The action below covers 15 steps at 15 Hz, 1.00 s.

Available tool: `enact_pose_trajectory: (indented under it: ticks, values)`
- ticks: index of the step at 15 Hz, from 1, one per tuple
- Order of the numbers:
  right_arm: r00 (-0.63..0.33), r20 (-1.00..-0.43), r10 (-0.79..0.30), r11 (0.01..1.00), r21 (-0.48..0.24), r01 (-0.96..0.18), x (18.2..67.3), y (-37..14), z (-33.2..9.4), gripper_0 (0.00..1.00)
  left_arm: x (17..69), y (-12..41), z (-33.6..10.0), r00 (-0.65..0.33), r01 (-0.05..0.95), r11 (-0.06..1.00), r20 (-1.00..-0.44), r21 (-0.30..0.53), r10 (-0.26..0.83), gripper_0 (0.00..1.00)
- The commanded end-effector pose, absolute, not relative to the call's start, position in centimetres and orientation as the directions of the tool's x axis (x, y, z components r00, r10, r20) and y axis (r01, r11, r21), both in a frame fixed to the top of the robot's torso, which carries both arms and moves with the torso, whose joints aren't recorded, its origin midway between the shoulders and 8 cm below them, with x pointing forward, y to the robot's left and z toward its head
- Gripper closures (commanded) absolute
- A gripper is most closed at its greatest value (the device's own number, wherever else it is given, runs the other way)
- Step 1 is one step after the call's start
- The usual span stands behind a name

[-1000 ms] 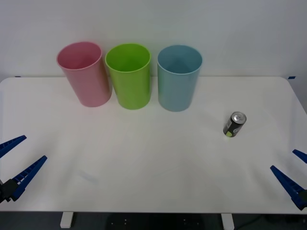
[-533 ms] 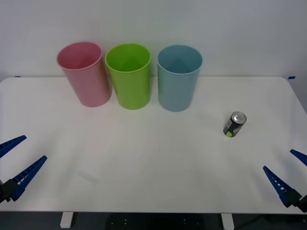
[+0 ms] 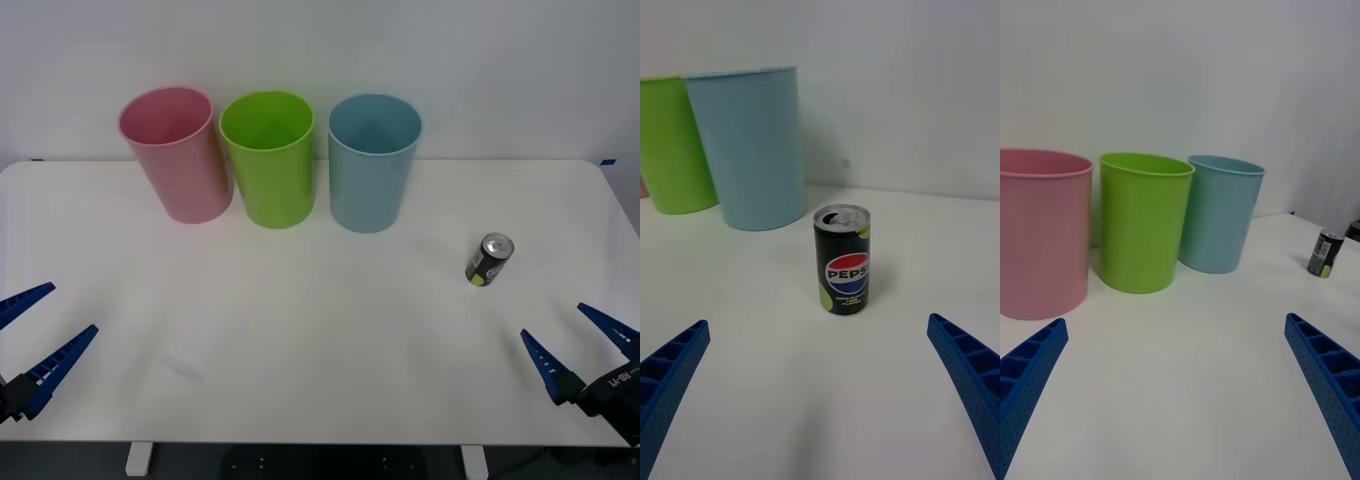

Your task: Grasp the object on the table and drop it into the matching bin: aluminum can to the light blue bin, PET bottle to the pink bin.

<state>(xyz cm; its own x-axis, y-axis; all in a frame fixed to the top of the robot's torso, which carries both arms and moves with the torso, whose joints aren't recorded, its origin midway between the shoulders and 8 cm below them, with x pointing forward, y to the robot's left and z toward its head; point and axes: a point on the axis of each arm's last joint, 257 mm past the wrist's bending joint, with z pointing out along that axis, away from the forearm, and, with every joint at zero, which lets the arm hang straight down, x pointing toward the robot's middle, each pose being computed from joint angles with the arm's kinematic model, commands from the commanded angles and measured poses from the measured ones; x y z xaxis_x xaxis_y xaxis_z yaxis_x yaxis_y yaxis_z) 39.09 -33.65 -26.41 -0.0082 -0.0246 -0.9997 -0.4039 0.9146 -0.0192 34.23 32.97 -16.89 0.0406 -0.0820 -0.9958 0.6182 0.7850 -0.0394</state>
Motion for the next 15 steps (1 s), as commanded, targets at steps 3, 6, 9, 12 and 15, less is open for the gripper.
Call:
enact_pose_trajectory:
  ticks: [3, 6, 9, 12, 15]
  values:
    - [-0.008, -1.0, -0.014, 0.916, -0.01, -0.401, 42.2, -33.2, -27.4, 0.0, 34.2, 33.0, -16.9, 0.041, 0.618, 0.785, -0.996, -0.039, -0.082, 0.0]
    - [-0.01, -1.0, -0.008, 0.92, -0.003, -0.392, 43.9, -32.7, -27.8, 0.0, 34.2, 33.0, -16.9, 0.041, 0.618, 0.785, -0.996, -0.039, -0.082, 0.0]
    - [-0.012, -1.0, -0.01, 0.927, -0.004, -0.375, 45.6, -32.1, -28.5, 0.0, 34.2, 33.0, -16.9, 0.041, 0.618, 0.785, -0.996, -0.039, -0.082, 0.0]
    - [-0.005, -1.0, -0.019, 0.931, -0.016, -0.365, 46.8, -31.2, -28.5, 0.0, 34.2, 33.0, -16.9, 0.041, 0.618, 0.785, -0.996, -0.039, -0.082, 0.0]
    - [-0.008, -0.999, -0.035, 0.938, -0.031, -0.345, 48.1, -30.6, -28.6, 0.0, 34.2, 33.0, -16.9, 0.041, 0.618, 0.785, -0.996, -0.039, -0.082, 0.0]
